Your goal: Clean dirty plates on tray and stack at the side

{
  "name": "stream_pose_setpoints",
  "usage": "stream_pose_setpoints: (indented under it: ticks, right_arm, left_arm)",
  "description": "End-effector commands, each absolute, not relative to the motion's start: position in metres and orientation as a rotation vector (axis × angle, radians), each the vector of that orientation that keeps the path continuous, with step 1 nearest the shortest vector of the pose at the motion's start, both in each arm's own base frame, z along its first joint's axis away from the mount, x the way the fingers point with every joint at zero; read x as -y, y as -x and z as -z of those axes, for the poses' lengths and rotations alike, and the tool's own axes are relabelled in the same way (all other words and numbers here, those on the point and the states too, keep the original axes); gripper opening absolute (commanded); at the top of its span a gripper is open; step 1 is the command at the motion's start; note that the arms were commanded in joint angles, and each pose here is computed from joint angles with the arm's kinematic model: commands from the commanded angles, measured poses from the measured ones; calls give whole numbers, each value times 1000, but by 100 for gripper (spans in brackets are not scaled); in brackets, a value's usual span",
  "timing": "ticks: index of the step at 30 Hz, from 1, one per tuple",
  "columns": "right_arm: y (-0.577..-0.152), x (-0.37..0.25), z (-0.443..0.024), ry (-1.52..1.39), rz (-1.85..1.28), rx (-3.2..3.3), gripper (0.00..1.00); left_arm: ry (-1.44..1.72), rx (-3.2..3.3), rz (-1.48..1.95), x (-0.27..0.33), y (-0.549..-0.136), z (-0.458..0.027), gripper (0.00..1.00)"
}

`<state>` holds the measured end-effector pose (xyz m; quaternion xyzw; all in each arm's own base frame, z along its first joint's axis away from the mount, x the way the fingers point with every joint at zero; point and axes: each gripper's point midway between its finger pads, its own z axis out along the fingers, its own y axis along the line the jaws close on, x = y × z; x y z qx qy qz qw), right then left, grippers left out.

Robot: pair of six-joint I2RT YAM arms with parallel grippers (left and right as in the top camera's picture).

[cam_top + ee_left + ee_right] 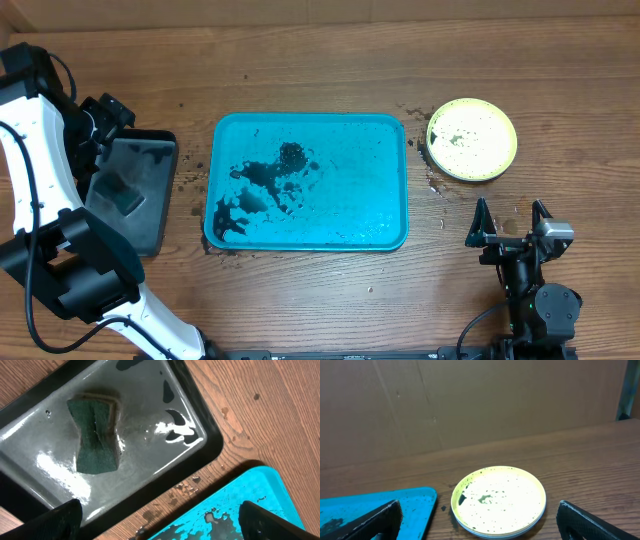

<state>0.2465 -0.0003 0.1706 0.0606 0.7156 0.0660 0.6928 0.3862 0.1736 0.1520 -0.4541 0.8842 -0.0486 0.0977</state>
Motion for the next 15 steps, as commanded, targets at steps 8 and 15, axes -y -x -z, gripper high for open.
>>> stream_pose_setpoints:
  ticks: [8,15]
  right_arm:
    - [-246,0,-170,-140,-147,-1591,100]
    - [-246,0,-170,-140,-147,-1591,100]
  left_arm:
    - [1390,-2702,227,-155,-367,-152,100]
    - [1339,-2763,219,-129,-356,-161,100]
